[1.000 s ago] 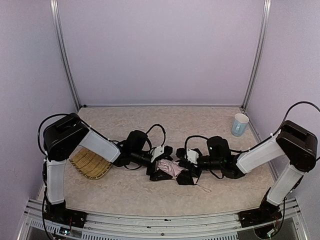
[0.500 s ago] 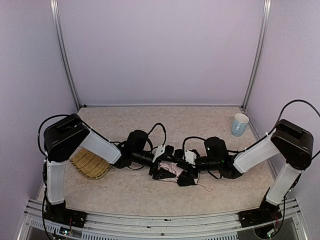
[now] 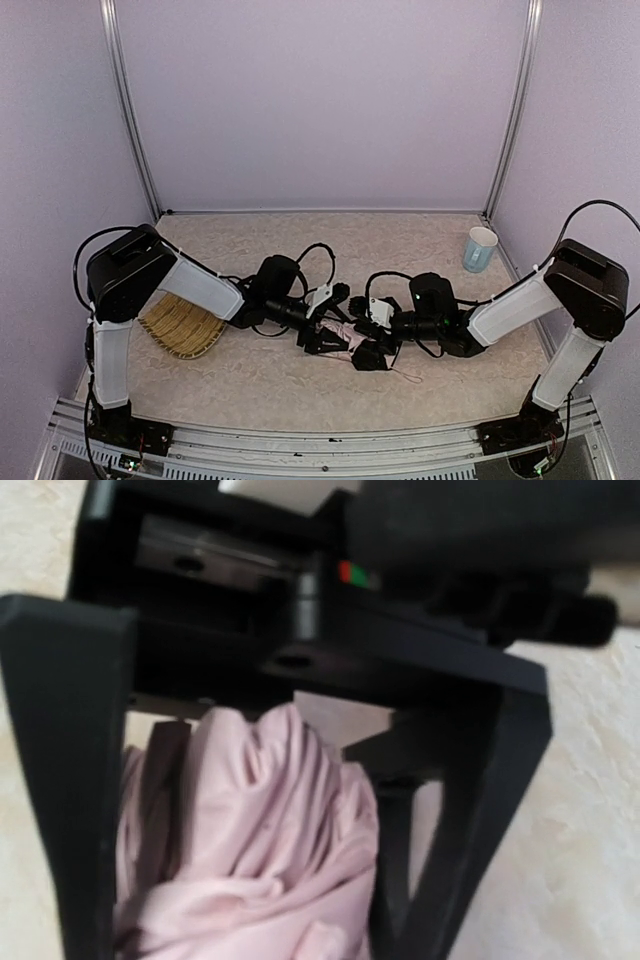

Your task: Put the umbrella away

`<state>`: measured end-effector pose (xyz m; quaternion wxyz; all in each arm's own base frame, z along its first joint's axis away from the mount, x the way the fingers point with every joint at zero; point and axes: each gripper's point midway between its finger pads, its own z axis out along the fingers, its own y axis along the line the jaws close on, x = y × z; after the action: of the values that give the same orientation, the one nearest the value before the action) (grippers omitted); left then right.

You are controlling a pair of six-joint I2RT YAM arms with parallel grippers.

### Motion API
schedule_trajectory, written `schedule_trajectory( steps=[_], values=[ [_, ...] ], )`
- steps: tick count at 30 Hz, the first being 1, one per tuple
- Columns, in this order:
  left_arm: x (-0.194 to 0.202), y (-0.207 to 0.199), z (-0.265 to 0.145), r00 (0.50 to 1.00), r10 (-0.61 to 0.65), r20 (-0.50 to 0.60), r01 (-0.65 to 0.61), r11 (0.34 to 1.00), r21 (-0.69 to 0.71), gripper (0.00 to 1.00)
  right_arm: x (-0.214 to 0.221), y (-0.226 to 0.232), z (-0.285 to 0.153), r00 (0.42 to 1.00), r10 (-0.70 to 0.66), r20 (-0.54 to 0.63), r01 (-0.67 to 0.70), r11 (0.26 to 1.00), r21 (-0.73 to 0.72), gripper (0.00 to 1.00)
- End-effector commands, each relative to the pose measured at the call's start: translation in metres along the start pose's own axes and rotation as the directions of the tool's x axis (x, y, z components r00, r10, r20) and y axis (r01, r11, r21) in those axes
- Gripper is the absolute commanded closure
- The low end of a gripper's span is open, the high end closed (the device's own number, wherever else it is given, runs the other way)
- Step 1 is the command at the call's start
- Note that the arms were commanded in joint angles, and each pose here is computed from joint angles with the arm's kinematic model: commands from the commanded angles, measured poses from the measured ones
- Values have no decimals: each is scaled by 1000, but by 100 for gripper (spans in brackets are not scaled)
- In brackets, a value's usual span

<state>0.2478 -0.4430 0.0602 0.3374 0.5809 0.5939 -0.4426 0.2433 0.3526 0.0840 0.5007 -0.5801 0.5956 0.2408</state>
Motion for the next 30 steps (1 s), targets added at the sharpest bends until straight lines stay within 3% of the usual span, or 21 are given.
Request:
schedule_trajectory(
  steps=[1,7,12,15,24,30],
  values=[
    [0,12,5,999,-37,-16,37,999,-10,35,-22,7,-1,997,-30,74,33,999,-40,100],
    [-3,12,9,999,-43,-11,44,999,20,59,-21,8,4,997,-25,75,28,999,-46,100],
    [-4,14,11,999,-45,-9,45,999,24,90,-20,5,5,997,-16,70,18,999,-37,100],
    [-5,14,10,999,-42,-10,42,999,21,100,-21,-1,2,998,-18,62,18,1000,-2,93],
    [10,19,11,997,-20,-69,19,1000,-7,100,-22,-13,-11,999,10,41,-13,996,83,60],
    [19,20,12,994,5,-111,-7,1000,-25,100,-43,-19,-37,994,42,103,-56,988,141,51]
  ],
)
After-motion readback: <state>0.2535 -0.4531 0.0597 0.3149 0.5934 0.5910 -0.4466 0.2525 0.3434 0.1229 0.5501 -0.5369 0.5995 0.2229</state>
